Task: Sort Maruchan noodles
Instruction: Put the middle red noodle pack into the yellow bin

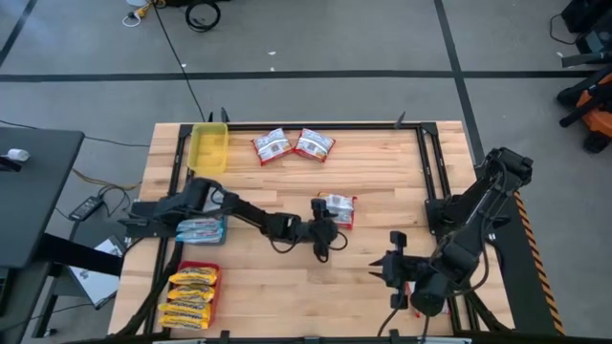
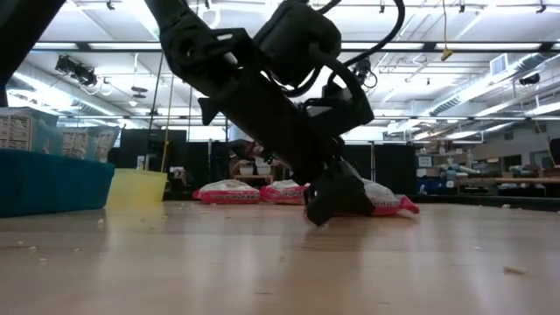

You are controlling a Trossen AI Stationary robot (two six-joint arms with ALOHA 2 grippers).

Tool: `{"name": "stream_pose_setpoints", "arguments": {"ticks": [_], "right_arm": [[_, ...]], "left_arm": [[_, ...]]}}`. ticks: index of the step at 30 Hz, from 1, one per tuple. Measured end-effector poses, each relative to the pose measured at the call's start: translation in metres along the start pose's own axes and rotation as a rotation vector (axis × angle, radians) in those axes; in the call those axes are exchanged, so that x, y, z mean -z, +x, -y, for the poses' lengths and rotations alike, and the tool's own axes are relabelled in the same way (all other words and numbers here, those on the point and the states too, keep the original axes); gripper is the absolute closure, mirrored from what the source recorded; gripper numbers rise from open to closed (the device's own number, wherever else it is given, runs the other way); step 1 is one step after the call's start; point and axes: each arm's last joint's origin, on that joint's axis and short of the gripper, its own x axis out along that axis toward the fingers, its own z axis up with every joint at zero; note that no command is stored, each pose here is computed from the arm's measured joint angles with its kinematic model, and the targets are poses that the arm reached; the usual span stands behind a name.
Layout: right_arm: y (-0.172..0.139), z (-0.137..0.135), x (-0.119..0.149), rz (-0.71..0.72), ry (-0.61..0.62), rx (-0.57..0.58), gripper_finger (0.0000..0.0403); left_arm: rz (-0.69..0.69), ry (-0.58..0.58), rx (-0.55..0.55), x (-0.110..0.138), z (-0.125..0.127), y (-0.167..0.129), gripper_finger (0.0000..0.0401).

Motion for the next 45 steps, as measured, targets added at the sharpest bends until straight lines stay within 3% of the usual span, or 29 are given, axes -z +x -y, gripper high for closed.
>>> {"name": "stream_pose_setpoints", "arguments": {"ticks": [4, 10, 16, 19, 23, 30, 38, 43, 45], "right_arm": [[0.001, 0.001, -0.001, -0.003, -0.004, 0.006, 0.031], [0.002, 0.002, -0.001, -0.005, 0.004, 0.005, 0.031], [0.002, 0.002, -0.001, -0.006, 0.005, 0.004, 0.031], [0.002, 0.002, -0.001, -0.006, 0.005, 0.004, 0.031], [0.001, 0.001, -0.001, -0.004, 0.014, -0.001, 0.031], [-0.006, -0.009, 0.005, 0.011, 0.027, -0.051, 0.031], [-0.004, -0.037, 0.029, -0.001, 0.007, -0.088, 0.031], [0.009, -0.057, 0.046, -0.018, 0.004, -0.093, 0.031], [0.015, -0.063, 0.052, -0.034, -0.008, -0.098, 0.031]], "left_arm": [[-0.01, 0.006, 0.013, 0.003, -0.005, 0.004, 0.0238], [-0.06, 0.014, -0.053, 0.005, -0.015, 0.008, 0.0377], [-0.254, 0.015, -0.105, -0.018, -0.036, 0.002, 0.0391], [-0.279, -0.023, -0.118, -0.048, -0.055, -0.011, 0.0395], [-0.28, -0.196, -0.151, -0.085, -0.097, -0.041, 0.0397], [-0.277, -0.646, -0.269, -0.097, -0.179, -0.101, 0.0398], [-0.23, -0.981, -0.486, -0.069, -0.237, -0.169, 0.0398], [-0.305, -1.195, -0.702, -0.011, -0.249, -0.207, 0.0398], [-0.272, -1.3, -0.777, 0.009, -0.247, -0.221, 0.0398]]}}
